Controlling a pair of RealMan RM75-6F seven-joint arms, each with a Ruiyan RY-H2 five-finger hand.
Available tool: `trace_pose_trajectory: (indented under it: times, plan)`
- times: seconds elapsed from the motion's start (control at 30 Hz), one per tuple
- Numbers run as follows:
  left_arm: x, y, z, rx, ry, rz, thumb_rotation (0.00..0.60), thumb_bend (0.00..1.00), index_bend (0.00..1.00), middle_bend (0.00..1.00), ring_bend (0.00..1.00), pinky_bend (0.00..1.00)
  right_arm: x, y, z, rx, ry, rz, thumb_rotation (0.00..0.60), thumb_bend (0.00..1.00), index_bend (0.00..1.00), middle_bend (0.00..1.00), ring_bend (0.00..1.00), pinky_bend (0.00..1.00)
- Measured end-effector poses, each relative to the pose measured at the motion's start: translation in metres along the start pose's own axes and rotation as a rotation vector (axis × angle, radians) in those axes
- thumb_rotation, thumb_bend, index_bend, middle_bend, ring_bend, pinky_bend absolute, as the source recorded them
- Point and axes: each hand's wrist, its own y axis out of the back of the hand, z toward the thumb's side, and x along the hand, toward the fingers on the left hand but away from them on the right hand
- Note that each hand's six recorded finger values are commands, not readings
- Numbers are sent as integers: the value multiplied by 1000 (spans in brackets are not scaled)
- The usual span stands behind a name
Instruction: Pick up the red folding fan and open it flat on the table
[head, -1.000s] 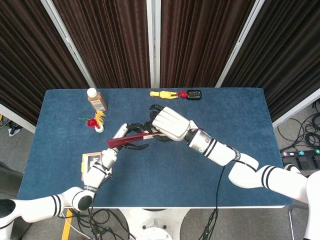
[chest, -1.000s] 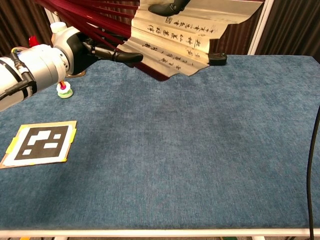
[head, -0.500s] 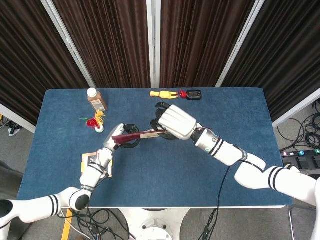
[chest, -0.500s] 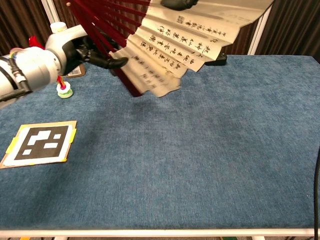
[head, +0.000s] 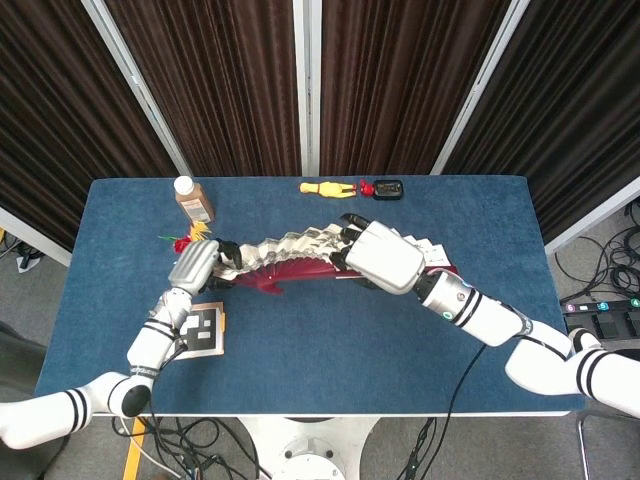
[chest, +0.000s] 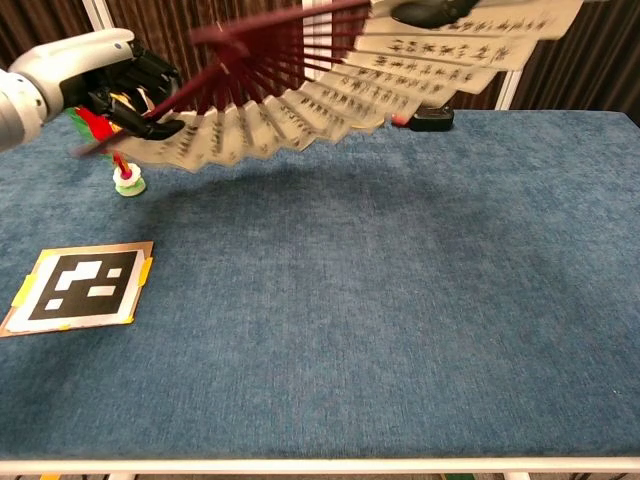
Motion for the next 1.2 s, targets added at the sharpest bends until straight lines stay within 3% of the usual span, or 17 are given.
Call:
trace_pose_trajectory:
  times: [0.4, 0.67, 0.97, 1.13, 1.2]
  plan:
    - [-10, 15, -1, 314, 30, 91, 600, 493, 629, 603, 483, 491, 26, -9, 5, 228, -15, 46, 600, 1000, 938, 746, 410, 200]
    - [-19, 5, 11, 364, 42, 104, 600, 482, 537, 583, 483, 491, 48, -28, 14, 273, -46, 45, 600, 1000, 937, 746, 401, 145]
    - [-24, -23, 24, 412, 37, 68, 600, 462, 476, 530, 481, 468, 75, -59, 13, 305, -71, 47, 600, 1000, 910, 745, 387, 94]
    - [-21, -37, 27, 445, 39, 47, 600, 369, 366, 456, 441, 435, 85, -78, 10, 310, -96, 49, 600, 986, 847, 713, 361, 65]
    - [-20, -40, 27, 453, 43, 34, 600, 247, 244, 347, 319, 371, 89, -85, 9, 300, -112, 45, 600, 970, 822, 697, 348, 54]
